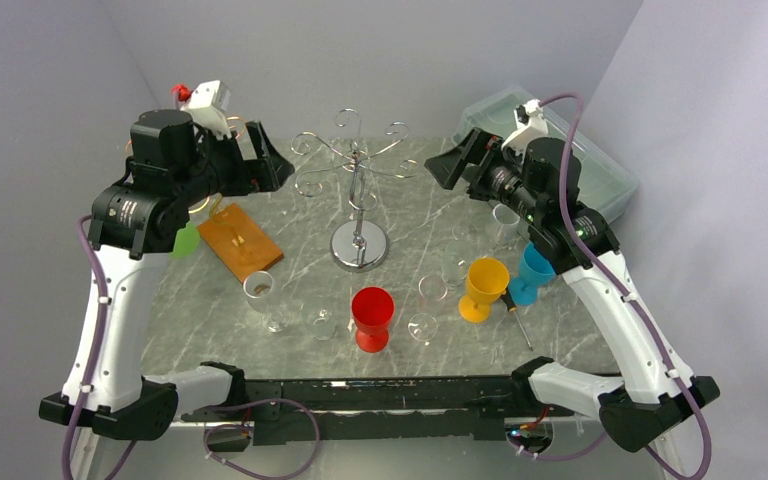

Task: Take the wine glass off the wine glass rack
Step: Reset both arms

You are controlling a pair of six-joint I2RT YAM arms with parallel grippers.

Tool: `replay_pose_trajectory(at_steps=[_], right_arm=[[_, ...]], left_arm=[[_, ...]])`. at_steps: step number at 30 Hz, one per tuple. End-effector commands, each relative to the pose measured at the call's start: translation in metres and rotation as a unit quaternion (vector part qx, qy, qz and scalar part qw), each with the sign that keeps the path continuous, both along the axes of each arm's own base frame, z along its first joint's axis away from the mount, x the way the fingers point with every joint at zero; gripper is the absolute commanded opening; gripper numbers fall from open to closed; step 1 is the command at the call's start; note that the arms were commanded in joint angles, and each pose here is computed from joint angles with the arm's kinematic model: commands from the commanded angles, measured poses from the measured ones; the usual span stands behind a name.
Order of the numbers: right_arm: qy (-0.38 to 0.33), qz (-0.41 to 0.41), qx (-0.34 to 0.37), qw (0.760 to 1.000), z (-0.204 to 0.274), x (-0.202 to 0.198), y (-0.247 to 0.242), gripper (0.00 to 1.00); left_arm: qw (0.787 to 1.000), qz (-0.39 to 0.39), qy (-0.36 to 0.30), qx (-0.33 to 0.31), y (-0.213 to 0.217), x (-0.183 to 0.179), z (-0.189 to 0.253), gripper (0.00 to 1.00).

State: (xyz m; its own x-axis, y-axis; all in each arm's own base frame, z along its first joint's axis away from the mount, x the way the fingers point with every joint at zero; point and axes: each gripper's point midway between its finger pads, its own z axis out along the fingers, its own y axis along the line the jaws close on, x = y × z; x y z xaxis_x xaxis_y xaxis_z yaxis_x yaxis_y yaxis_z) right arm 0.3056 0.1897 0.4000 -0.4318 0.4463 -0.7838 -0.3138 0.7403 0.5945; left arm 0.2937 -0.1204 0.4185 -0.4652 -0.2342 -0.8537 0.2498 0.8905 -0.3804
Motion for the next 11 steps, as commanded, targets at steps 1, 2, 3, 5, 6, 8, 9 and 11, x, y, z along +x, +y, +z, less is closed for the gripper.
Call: replay_pose_trajectory(at_steps=[1, 2, 3, 5, 6, 8, 9, 11], right_arm=[[-0.05, -0.021, 0.025, 0.998, 0.04, -0.002, -0.009, 1.0], [-0.053, -0.023, 0.025, 0.998, 0.042, -0.003, -0.01, 1.0], [-0.055, -0.026, 0.025, 0.998, 0.044, -0.004, -0.012, 1.0], [-0.057, -0.031, 0.023, 0.998, 0.047, -0.005, -0.014, 1.0], [-0.06, -0.032, 0.022, 0.997, 0.049, -0.006, -0.016, 1.0], [-0.065, -0.033, 0.023, 0.997, 0.052, -0.008, -0.017, 1.0], [-0.068, -0.034, 0.023, 0.997, 0.053, -0.008, -0.018, 1.0], [-0.072, -0.035, 0.022, 0.997, 0.054, -0.009, -0.019, 1.0]], left_arm=[[0.995, 0.001, -0.102, -0.017, -0.004, 0.019, 0.05, 1.0], [0.994, -0.003, -0.108, -0.019, -0.005, 0.02, 0.052, 1.0], [0.993, -0.006, -0.115, -0.019, -0.006, 0.022, 0.054, 1.0], [0.993, -0.005, -0.115, -0.017, -0.007, 0.025, 0.052, 1.0], [0.993, -0.003, -0.114, -0.015, -0.006, 0.026, 0.051, 1.0], [0.993, -0.017, -0.116, -0.01, -0.01, 0.028, 0.048, 0.99], [0.993, -0.02, -0.117, -0.008, -0.011, 0.029, 0.047, 0.99], [0.994, -0.017, -0.11, -0.011, -0.011, 0.031, 0.045, 1.0]])
